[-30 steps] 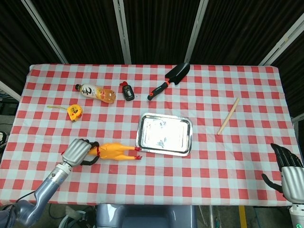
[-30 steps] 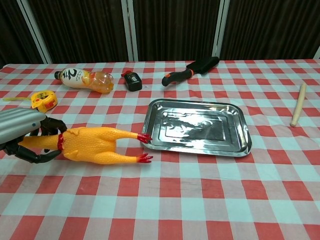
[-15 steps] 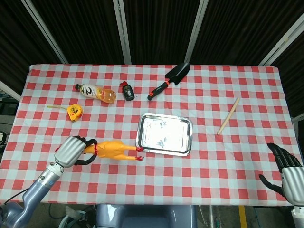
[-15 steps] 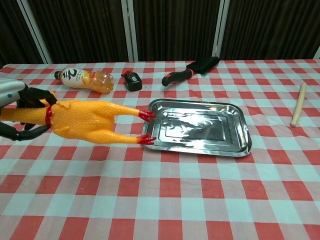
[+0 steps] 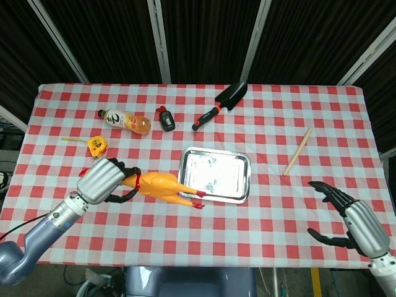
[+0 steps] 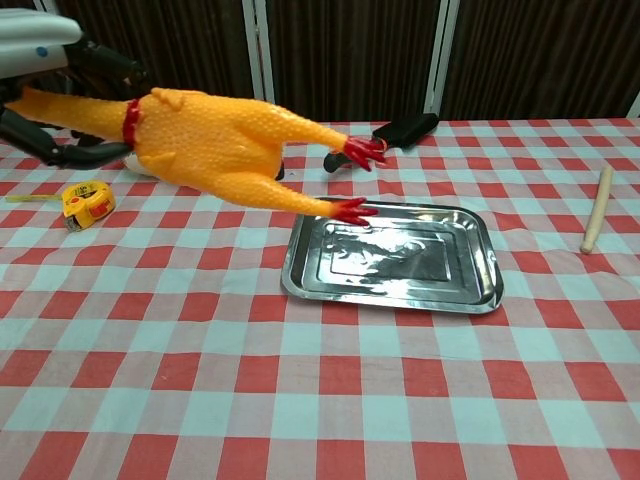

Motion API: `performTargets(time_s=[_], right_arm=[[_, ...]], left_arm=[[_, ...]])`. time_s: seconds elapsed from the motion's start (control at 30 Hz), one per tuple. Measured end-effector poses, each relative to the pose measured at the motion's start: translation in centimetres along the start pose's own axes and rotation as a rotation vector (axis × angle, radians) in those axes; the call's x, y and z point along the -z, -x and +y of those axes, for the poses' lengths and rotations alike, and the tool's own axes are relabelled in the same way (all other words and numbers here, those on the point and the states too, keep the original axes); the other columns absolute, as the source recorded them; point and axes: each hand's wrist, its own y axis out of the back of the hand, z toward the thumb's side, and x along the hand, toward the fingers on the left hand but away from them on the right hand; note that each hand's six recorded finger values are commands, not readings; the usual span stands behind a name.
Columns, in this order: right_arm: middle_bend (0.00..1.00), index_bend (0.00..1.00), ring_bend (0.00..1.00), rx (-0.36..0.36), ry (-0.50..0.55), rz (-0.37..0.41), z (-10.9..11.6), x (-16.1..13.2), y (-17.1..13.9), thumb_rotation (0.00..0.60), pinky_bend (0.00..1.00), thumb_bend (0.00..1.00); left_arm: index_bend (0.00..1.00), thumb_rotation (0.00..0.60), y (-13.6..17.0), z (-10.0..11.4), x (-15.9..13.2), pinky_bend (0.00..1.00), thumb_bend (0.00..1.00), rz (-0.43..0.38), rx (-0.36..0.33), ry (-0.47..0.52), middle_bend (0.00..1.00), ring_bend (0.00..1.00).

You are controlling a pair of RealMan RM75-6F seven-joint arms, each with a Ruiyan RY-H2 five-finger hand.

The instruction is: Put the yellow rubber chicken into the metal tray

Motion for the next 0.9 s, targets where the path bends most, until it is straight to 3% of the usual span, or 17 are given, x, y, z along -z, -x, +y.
performTargets(time_s=[0.17,0.47,0.9], right_arm=[[0.20,0.14,0.25,-0.127,0.061,0.018,-1.7,-1.1,2.8,0.600,0.39,0.23],[0.20,0.14,0.25,-0.339,0.172,-0.031,-4.9,-2.0,7.2,0.600,0.39,0.23],[0.21,0.16,0.25,-0.365,0.189,-0.055,-6.4,-3.2,9.6,0.600,0.39,0.23]], left_arm=[[0.62,0.600,-2.5,1.0,-1.9,0.63,0.74,-0.065,0.026,-0.066,0.68,0.60],[0.62,0.600,-5.7,2.0,-5.0,0.64,0.74,-0.137,0.048,-0.191,0.69,0.60],[0.61,0.600,-9.3,3.2,-10.0,0.64,0.74,-0.186,0.033,-0.214,0.69,0.60]])
